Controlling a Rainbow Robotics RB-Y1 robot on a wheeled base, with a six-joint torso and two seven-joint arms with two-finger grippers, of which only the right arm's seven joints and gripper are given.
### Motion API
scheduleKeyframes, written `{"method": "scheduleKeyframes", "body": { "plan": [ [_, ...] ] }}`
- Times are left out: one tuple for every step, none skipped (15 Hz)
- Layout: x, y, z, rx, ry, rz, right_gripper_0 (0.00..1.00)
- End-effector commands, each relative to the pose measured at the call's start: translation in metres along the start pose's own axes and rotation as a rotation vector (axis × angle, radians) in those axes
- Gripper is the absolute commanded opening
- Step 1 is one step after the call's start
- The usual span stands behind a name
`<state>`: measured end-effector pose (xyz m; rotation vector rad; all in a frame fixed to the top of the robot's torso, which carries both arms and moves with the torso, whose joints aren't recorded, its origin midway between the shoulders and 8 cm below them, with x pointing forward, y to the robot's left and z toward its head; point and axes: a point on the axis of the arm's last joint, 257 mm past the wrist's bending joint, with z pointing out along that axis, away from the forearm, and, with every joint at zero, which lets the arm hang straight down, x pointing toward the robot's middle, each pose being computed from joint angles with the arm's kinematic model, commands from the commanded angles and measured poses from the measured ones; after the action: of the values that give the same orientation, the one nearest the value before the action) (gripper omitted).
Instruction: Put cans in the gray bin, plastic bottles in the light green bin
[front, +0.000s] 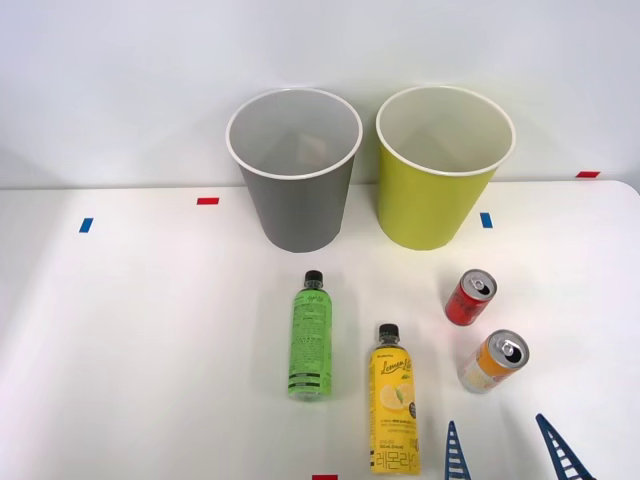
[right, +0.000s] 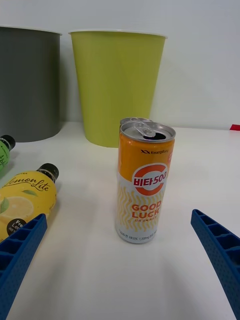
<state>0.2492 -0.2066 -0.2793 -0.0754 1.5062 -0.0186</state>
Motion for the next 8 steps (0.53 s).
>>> {"method": "scheduleKeyframes", "body": {
  "plan": [
    [0.0, 0.0, 0.0, 0.0, 0.0, 0.0, 1.0],
    [0.0, 0.0, 0.0, 0.0, 0.0, 0.0, 1.0],
    [0.0, 0.0, 0.0, 0.0, 0.0, 0.0, 1.0],
    [0.0, 0.0, 0.0, 0.0, 0.0, 0.0, 1.0],
    [0.0, 0.0, 0.0, 0.0, 0.0, 0.0, 1.0],
    [0.0, 0.0, 0.0, 0.0, 0.0, 0.0, 1.0],
    [0.0, 0.0, 0.0, 0.0, 0.0, 0.0, 1.0],
    [0.0, 0.0, 0.0, 0.0, 0.0, 0.0, 1.0]
  ]
}}
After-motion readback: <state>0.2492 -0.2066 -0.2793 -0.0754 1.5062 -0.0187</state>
